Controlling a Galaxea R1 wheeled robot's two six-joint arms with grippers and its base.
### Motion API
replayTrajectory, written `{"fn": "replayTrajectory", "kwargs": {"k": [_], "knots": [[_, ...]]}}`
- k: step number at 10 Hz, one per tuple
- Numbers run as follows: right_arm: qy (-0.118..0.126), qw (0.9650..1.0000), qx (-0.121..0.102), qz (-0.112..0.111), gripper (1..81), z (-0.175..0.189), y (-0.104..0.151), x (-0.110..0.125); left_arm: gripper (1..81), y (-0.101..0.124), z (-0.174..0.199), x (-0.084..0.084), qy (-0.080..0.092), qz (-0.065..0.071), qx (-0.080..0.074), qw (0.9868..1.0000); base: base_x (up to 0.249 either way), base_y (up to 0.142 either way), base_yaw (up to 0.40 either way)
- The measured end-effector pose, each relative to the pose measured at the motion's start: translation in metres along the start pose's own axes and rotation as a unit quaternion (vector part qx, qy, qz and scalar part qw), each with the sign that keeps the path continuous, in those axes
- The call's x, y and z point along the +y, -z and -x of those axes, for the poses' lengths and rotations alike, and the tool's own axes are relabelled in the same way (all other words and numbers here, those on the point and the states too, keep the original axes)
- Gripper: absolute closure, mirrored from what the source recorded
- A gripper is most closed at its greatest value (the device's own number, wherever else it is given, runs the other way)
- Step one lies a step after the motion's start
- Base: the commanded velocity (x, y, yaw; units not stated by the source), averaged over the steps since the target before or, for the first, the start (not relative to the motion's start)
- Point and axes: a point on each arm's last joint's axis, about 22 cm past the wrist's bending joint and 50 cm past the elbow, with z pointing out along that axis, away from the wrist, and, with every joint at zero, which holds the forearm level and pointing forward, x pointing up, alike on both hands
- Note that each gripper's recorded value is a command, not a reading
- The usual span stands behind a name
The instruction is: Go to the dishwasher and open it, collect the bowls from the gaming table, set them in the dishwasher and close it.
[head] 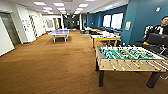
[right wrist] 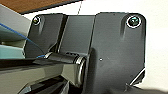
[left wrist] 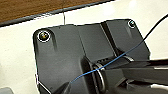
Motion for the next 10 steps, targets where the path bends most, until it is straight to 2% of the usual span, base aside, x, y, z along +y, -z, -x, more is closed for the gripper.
{"fn": "replayTrajectory", "kwargs": {"k": [4,7,8,10], "knots": [[0.0,1.0,0.0,0.0,1.0,0.0002,0.0,0.0,1.0,-0.0005,0.0002,0.0019,0.0,0.001,0.0,1.0,0.0,0.0,0.187],[0.0,1.0,0.0,-0.001,1.0,0.0002,-0.0002,-0.0013,1.0,-0.0003,-0.0001,0.001,0.0,0.0,0.0,1.0,0.0,0.0,-0.101],[0.0,1.0,-0.001,-0.001,1.0,0.0013,-0.0002,-0.0015,1.0,0.0001,-0.0004,-0.0005,0.0,0.0,0.001,1.0,0.0,-0.117,0.0],[0.0,1.0,0.0,-0.001,1.0,0.0001,-0.0001,-0.0009,1.0,-0.0001,-0.0002,0.0001,0.001,0.0,0.0,1.0,0.0,0.0,0.0]]}}
